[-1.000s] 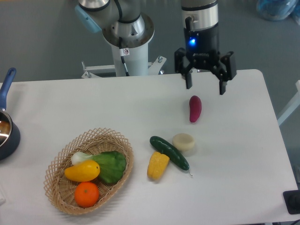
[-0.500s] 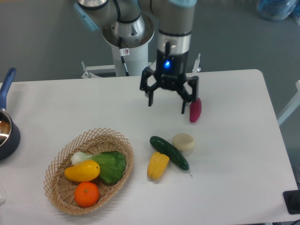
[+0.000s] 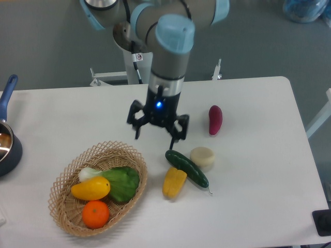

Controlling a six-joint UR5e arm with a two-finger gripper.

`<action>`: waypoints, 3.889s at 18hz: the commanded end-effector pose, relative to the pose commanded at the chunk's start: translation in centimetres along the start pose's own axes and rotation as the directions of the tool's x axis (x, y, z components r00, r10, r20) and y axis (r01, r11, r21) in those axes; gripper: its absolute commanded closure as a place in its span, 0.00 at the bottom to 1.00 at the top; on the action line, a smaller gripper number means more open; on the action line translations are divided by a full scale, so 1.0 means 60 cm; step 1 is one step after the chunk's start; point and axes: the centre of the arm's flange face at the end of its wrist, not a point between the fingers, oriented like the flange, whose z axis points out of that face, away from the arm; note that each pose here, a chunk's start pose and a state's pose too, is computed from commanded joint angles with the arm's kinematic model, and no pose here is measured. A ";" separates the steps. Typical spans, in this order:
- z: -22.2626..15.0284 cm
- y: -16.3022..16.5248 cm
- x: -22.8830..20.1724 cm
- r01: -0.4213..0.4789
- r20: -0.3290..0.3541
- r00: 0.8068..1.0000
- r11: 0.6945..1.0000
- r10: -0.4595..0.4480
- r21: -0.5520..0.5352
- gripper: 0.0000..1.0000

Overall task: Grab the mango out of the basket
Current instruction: 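Move the open gripper over toward the wicker basket, then lower the gripper into the basket above the yellow mango, then adjust the gripper down around the yellow mango and close on it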

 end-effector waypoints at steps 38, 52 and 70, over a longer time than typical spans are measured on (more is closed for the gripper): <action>0.250 -0.016 0.089 -0.222 -0.238 0.951 0.972 0.199 -0.075 0.00; 0.261 -0.020 0.090 -0.231 -0.239 0.949 0.970 0.207 -0.078 0.00; 0.268 -0.021 0.110 -0.266 -0.215 0.946 0.960 0.242 -0.087 0.26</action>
